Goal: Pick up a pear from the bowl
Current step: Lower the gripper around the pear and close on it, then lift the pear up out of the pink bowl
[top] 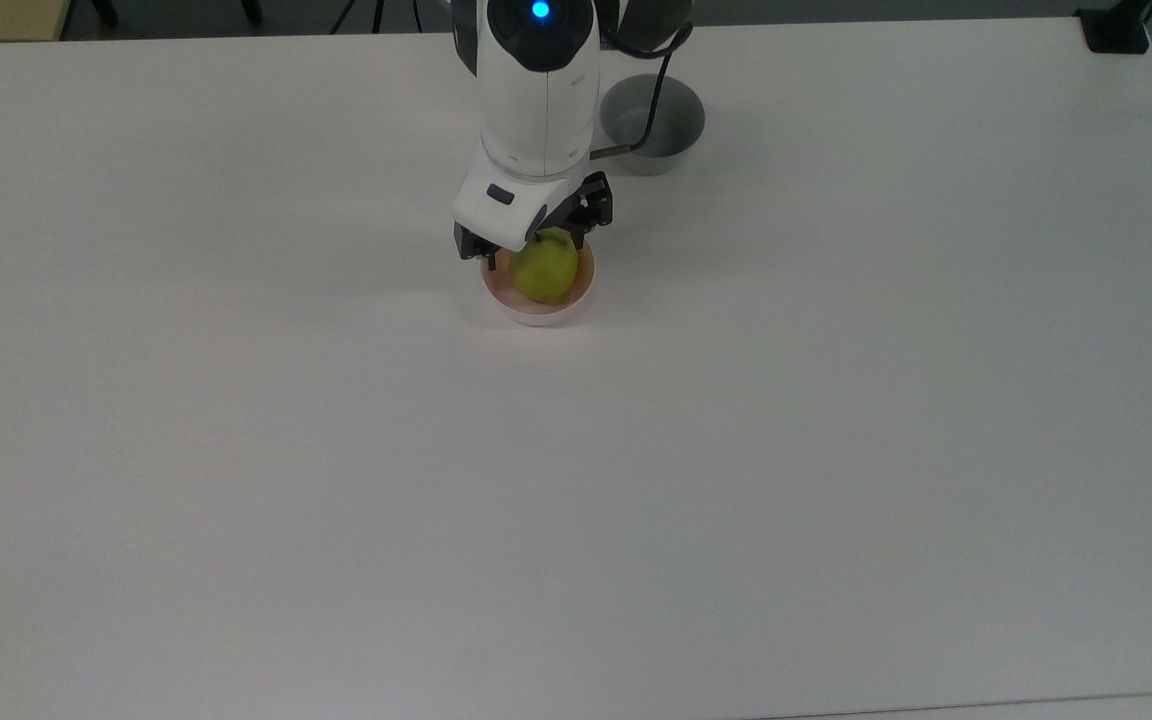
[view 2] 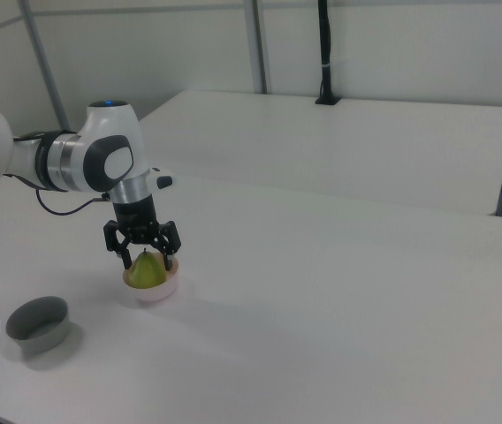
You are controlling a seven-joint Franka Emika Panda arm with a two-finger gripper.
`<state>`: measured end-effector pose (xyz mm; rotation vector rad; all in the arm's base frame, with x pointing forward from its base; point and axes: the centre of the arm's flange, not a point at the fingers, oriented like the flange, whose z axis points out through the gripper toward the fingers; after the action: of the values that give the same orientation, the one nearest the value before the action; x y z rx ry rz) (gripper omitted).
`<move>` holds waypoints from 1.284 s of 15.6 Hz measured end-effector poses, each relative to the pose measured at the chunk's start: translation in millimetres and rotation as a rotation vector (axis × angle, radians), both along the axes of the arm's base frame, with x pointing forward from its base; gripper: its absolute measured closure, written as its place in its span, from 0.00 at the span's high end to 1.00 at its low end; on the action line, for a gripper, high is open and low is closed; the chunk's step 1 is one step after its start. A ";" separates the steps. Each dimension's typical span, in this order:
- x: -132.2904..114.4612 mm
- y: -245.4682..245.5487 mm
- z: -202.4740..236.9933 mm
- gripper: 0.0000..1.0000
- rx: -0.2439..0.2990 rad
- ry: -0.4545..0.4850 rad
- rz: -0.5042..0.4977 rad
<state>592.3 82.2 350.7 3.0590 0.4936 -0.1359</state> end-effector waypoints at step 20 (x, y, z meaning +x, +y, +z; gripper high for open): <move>7.2 -34.1 113.3 0.65 0.016 -0.104 -0.104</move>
<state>599.5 48.1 464.0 3.0880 0.3317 0.0246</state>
